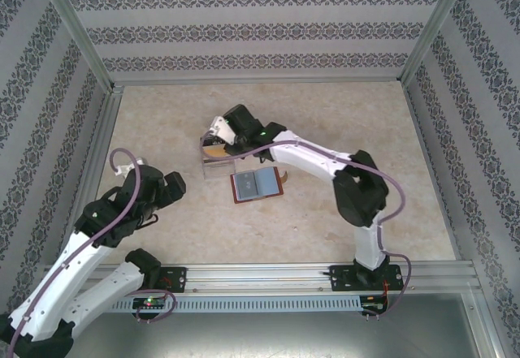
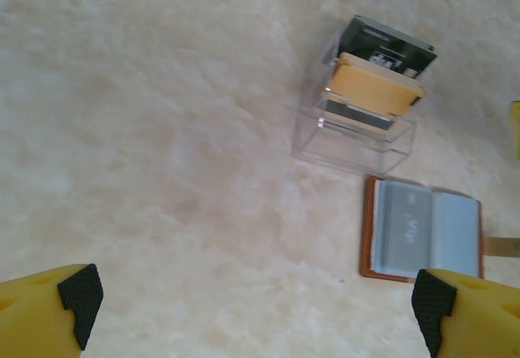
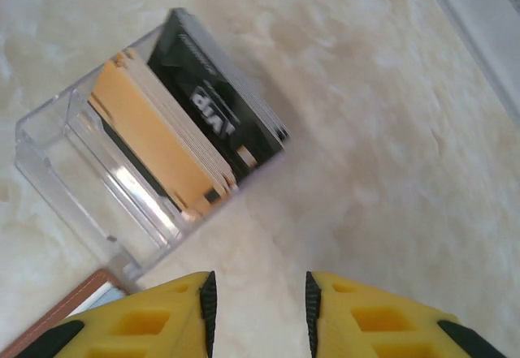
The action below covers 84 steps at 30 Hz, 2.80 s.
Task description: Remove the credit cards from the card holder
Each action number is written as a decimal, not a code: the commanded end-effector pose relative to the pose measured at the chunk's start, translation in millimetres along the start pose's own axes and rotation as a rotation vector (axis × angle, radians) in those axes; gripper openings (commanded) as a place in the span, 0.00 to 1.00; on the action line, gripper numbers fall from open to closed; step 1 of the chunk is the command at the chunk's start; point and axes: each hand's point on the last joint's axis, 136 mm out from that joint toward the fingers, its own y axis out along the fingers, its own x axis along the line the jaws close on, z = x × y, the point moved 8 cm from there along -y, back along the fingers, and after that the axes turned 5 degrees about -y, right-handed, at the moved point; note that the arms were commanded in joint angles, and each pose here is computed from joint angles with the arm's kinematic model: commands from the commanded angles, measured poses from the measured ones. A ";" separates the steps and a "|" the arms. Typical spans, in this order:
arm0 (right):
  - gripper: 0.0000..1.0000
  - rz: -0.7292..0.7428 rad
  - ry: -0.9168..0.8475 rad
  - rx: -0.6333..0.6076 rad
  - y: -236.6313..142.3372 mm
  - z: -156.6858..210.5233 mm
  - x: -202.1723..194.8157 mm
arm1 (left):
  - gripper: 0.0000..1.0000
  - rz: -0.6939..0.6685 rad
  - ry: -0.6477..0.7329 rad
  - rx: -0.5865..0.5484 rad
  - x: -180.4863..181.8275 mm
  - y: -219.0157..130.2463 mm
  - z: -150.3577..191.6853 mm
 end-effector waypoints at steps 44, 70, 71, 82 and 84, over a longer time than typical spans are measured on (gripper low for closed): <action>0.22 -0.152 0.846 0.357 13.2 162.0 65.2 | 0.47 0.189 0.095 0.498 -108.3 174.6 87.5; 0.22 -0.160 0.846 0.374 17.5 163.1 67.1 | 0.47 0.213 0.105 0.564 -116.4 194.9 101.2; 0.22 -0.160 0.845 0.373 17.4 163.1 67.0 | 0.48 0.219 0.105 0.565 -116.9 194.6 101.2; 0.22 -0.163 0.845 0.380 18.1 163.9 68.6 | 0.64 0.327 0.093 0.577 -129.2 189.2 99.7; 0.23 -0.162 0.847 0.380 18.1 163.9 68.7 | 0.71 0.347 0.098 0.578 -132.2 187.4 99.0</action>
